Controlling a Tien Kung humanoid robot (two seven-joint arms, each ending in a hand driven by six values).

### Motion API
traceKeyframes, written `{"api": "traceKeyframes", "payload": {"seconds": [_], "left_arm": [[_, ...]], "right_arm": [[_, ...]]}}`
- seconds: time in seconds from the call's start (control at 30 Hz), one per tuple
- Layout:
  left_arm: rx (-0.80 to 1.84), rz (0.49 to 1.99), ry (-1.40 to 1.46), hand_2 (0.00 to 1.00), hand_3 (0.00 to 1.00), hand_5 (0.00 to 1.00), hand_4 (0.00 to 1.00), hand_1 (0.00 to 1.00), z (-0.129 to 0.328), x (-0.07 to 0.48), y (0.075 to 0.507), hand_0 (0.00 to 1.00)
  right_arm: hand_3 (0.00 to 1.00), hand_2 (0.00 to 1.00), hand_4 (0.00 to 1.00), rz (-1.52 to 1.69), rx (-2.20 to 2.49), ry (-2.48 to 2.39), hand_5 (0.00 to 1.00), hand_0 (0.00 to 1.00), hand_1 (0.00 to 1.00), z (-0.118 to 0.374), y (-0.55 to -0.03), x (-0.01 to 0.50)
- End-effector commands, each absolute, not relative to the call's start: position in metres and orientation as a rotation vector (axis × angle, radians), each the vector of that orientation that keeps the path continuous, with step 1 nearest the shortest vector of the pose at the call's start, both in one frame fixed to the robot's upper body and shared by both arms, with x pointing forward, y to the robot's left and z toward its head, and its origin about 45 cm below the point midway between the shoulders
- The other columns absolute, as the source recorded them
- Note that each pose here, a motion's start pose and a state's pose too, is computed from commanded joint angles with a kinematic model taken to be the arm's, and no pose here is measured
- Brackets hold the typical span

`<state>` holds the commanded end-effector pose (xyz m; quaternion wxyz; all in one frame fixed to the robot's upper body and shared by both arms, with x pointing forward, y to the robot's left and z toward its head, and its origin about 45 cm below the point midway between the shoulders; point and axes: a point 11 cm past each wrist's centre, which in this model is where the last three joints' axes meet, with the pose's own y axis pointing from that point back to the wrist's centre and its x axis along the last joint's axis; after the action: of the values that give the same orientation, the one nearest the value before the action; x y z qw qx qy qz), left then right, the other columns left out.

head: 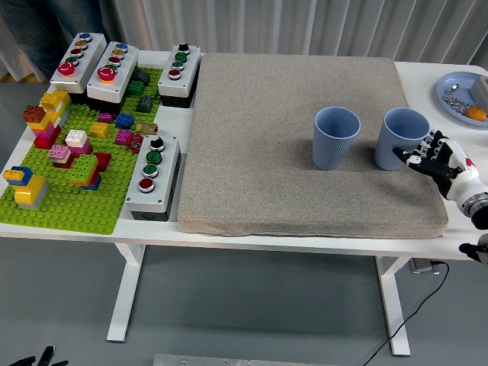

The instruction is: Pick cup pour cup place

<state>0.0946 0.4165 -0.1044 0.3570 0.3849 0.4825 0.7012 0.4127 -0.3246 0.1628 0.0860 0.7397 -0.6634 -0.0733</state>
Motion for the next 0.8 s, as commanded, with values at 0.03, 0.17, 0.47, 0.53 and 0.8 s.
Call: {"api": "traceKeyframes", "payload": {"seconds": [0.03,0.17,0.47,0.53,0.8], "left_arm": [[0.995,1.810,1.246,0.735,0.657,0.998,0.474,0.661,-0.1044,0.0942,0.4166,0.715],[0.996,1.809,1.247,0.735,0.657,0.998,0.474,0.662,-0.1046,0.0933,0.4167,0.716],[0.996,1.808,1.245,0.735,0.657,0.998,0.475,0.661,-0.1045,0.0938,0.4166,0.716],[0.996,1.809,1.245,0.736,0.657,0.998,0.475,0.661,-0.1045,0.0939,0.4165,0.716],[0.994,1.809,1.244,0.736,0.657,0.998,0.476,0.661,-0.1043,0.0948,0.4166,0.716]], "right_arm": [[0.935,0.912,0.838,-0.222,2.204,-1.977,0.357,0.935,0.851,0.1622,-0.3240,0.4128],[0.934,0.910,0.836,-0.227,2.206,-1.972,0.356,0.935,0.851,0.1606,-0.3218,0.4129],[0.933,0.911,0.835,-0.227,2.210,-1.969,0.355,0.936,0.851,0.1610,-0.3189,0.4153],[0.932,0.912,0.833,-0.228,2.210,-1.969,0.354,0.936,0.851,0.1611,-0.3186,0.4156],[0.930,0.909,0.832,-0.232,2.207,-1.975,0.354,0.936,0.849,0.1607,-0.3179,0.4170]]}}
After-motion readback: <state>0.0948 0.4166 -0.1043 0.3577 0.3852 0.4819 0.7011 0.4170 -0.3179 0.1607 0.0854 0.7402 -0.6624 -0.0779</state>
